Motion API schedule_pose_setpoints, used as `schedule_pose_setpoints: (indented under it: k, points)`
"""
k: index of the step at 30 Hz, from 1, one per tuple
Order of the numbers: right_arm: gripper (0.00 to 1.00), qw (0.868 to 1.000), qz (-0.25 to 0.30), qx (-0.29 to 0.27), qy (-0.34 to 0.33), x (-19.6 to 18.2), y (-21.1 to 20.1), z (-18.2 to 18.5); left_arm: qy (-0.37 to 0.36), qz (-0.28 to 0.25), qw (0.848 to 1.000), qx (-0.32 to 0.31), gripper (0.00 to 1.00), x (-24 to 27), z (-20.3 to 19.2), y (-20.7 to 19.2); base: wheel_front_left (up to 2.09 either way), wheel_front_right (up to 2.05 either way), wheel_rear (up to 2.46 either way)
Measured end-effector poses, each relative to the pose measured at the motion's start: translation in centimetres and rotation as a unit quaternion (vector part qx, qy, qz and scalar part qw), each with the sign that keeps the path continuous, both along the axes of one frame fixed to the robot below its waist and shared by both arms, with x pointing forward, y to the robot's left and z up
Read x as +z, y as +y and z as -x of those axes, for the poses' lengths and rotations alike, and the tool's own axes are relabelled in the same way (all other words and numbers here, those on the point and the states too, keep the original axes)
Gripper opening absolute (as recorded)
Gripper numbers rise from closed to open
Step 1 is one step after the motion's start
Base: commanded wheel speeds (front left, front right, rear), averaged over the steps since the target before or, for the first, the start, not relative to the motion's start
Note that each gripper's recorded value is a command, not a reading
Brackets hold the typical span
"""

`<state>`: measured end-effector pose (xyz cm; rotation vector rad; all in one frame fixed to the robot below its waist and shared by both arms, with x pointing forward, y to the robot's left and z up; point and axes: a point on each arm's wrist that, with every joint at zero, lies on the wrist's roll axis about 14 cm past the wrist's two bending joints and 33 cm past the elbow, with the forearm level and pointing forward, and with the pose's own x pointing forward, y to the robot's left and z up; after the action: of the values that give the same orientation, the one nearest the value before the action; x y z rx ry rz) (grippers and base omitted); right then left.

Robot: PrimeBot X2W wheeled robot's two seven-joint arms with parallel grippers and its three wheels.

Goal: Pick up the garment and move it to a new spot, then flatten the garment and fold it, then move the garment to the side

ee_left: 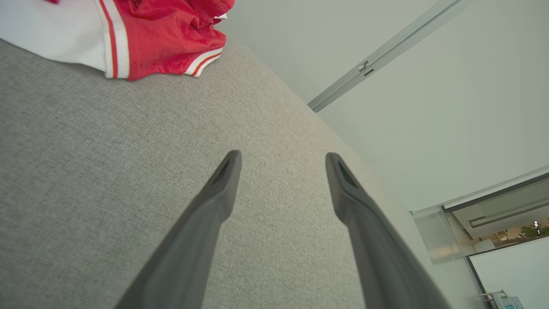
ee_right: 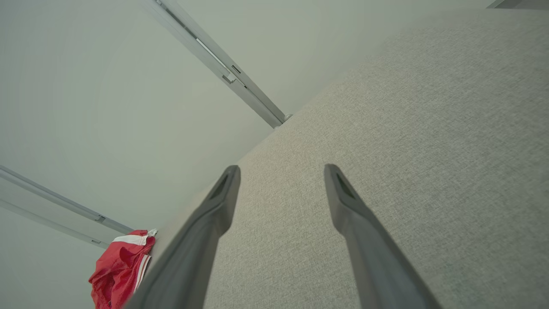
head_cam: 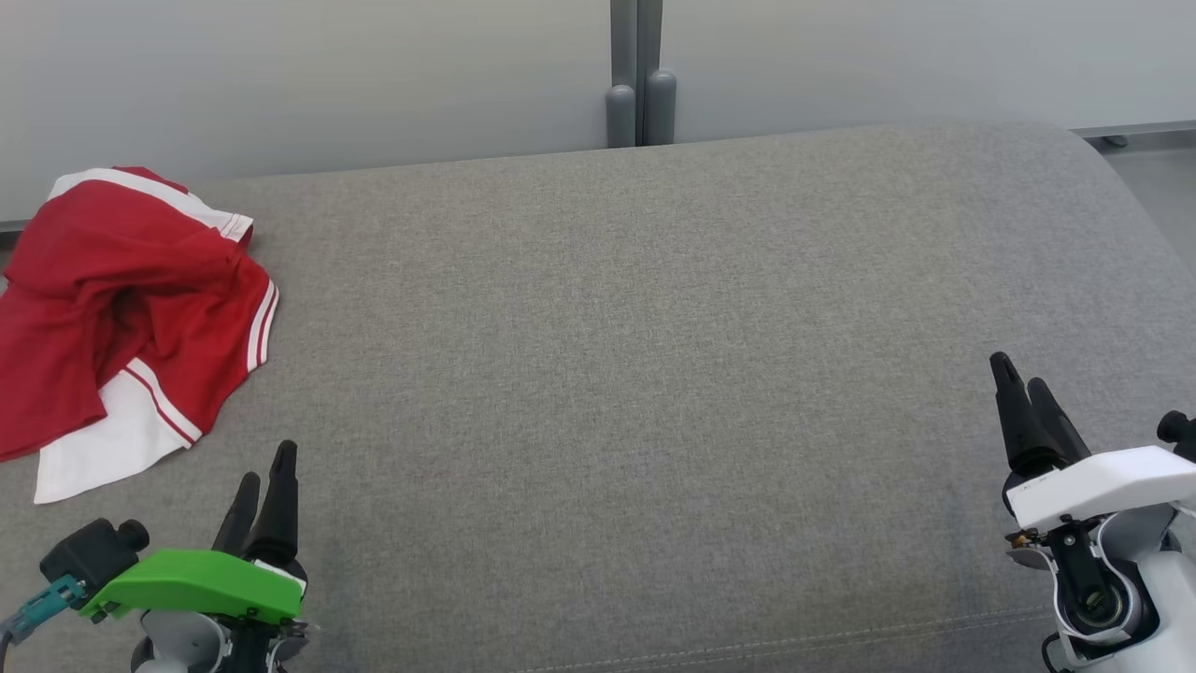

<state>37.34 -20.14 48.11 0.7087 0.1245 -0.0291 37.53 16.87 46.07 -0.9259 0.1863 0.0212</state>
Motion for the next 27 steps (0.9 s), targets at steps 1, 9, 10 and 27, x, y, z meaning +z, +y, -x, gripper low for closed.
schedule_pose_setpoints:
  k: [1, 9, 10, 27]
  points:
    - [1.00, 1.000, 0.000, 0.000, 0.000, 0.0, 0.0, 0.0, 0.000, 0.000, 1.000, 0.000, 1.00, 0.0, 0.0, 0.0, 0.00, 0.00, 0.00]
    - [1.00, 0.998, 0.062, 0.013, -0.008, 0.2, 0.8, -0.1, -0.011, -0.072, 0.997, -0.012, 1.00, 0.3, -0.1, -0.5, 0.00, 0.00, 0.00]
    - [1.00, 0.998, 0.062, 0.013, -0.008, 0.2, 0.8, -0.1, -0.011, -0.072, 0.997, -0.012, 1.00, 0.3, -0.1, -0.5, 0.00, 0.00, 0.00]
    - [1.00, 0.987, 0.158, 0.019, -0.039, 1.1, 1.2, 0.0, -0.045, -0.192, 0.980, -0.028, 1.00, 1.2, -0.2, -1.3, 0.00, 0.00, 0.00]
